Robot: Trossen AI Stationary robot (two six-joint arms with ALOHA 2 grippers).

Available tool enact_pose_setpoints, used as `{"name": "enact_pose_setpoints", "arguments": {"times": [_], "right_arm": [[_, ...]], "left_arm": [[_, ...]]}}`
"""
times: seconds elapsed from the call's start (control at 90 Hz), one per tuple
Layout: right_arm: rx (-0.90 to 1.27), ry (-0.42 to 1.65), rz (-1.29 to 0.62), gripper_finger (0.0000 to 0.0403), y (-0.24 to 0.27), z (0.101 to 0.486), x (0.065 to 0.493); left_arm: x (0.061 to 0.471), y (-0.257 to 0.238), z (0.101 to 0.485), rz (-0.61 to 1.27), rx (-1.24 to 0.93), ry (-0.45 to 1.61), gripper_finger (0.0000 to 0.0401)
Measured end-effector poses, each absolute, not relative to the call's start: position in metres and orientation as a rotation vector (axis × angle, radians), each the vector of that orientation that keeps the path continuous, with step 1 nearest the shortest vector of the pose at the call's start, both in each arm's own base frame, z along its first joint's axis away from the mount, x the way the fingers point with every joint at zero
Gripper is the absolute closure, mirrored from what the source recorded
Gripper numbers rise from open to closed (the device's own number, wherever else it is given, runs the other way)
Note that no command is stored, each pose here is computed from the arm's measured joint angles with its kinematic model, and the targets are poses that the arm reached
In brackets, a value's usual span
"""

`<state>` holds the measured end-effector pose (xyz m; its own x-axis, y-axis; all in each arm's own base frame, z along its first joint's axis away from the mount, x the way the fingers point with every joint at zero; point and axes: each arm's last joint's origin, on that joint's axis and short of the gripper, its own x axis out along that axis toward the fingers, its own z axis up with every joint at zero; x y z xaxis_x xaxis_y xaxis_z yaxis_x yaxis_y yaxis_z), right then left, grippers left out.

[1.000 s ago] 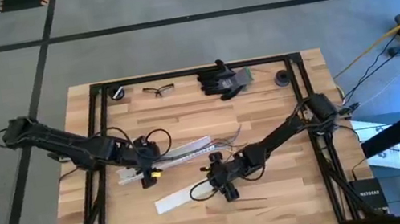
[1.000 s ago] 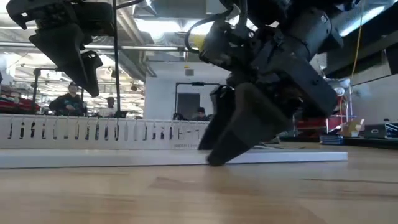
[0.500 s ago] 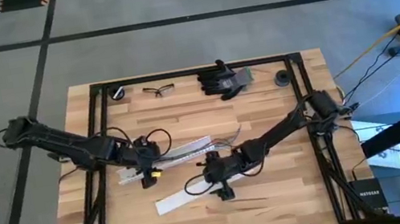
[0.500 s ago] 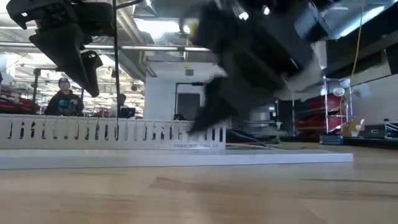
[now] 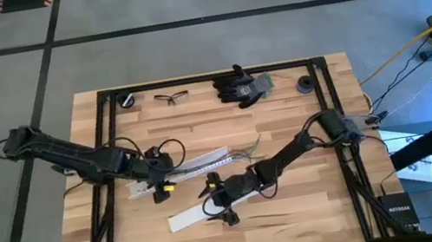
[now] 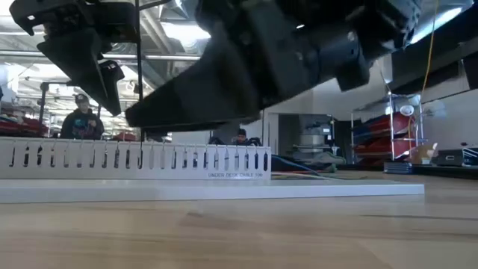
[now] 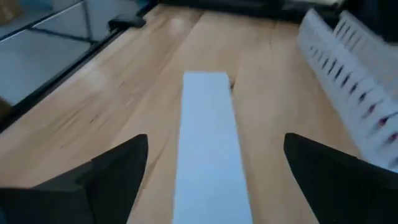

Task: Ziptie cables
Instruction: Close the white cable duct

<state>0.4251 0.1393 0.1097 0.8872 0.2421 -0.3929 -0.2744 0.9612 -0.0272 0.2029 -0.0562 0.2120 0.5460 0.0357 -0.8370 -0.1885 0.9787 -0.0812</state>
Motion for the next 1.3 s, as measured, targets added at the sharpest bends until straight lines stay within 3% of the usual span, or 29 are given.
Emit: {"name": "enact_pose_setpoints", "arguments": {"times": [0.556,0.922,1.033,1.3], "right_arm": [[-0.077,0.386,0.286,0.004,0.154,0.082,0.467],[-0.084,0.459,0.284,0.0044,0.155,0.064,0.47],[-0.084,0.464,0.286,0.0074,0.155,0.064,0.47],[-0.092,0.481,0.295,0.0194,0.156,0.062,0.469]], "left_arm": [[0.207,-0.056,0.215,0.145,-0.149,0.927,0.016],[0.207,-0.056,0.215,0.146,-0.15,0.928,0.016],[0.207,-0.056,0.215,0.146,-0.15,0.928,0.016],[0.207,-0.056,0.215,0.146,-0.15,0.928,0.016]]}}
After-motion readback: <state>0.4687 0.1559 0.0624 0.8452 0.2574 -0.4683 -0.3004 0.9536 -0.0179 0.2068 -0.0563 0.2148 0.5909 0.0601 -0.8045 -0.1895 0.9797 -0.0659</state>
